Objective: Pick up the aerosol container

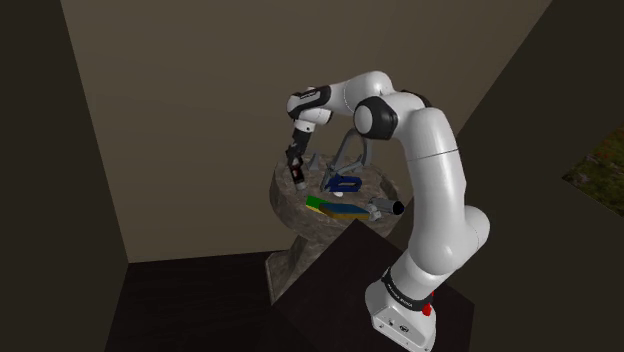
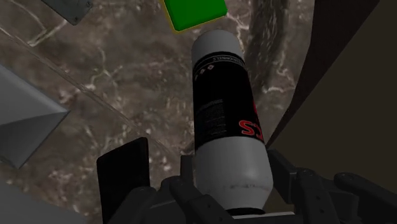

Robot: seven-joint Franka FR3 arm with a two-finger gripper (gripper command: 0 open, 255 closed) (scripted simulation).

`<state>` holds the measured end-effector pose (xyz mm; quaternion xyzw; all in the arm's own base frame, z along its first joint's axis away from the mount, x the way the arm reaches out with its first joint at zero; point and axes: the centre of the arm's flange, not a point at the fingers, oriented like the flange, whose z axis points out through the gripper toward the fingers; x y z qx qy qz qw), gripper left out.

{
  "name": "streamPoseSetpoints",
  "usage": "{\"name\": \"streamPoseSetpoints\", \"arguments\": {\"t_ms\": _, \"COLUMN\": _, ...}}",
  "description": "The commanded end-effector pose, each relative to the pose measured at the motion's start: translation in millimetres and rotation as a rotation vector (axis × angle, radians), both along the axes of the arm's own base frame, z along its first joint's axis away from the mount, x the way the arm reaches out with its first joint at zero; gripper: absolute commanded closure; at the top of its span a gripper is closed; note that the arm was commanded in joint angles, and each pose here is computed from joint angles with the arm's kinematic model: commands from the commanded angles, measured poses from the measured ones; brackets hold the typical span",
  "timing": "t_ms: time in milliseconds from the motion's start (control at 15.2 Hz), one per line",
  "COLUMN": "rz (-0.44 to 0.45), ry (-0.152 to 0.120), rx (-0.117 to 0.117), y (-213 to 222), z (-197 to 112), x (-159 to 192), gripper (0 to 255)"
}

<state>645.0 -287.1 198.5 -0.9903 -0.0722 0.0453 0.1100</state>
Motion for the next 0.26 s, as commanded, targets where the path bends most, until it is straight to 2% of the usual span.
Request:
{"name": "streamPoseSetpoints", "arguments": {"t_ms": 0, "rz": 0.0, "ry": 0.0, "rx": 0.0, "y": 1.1, "z": 10.2, "x": 0.0, "gripper": 255}}
{"name": "streamPoseSetpoints", "arguments": {"t_ms": 198, "rz": 0.0, "ry": 0.0, "rx": 0.0, "y": 1.1, "z": 16.3, "x": 0.1, "gripper": 255}}
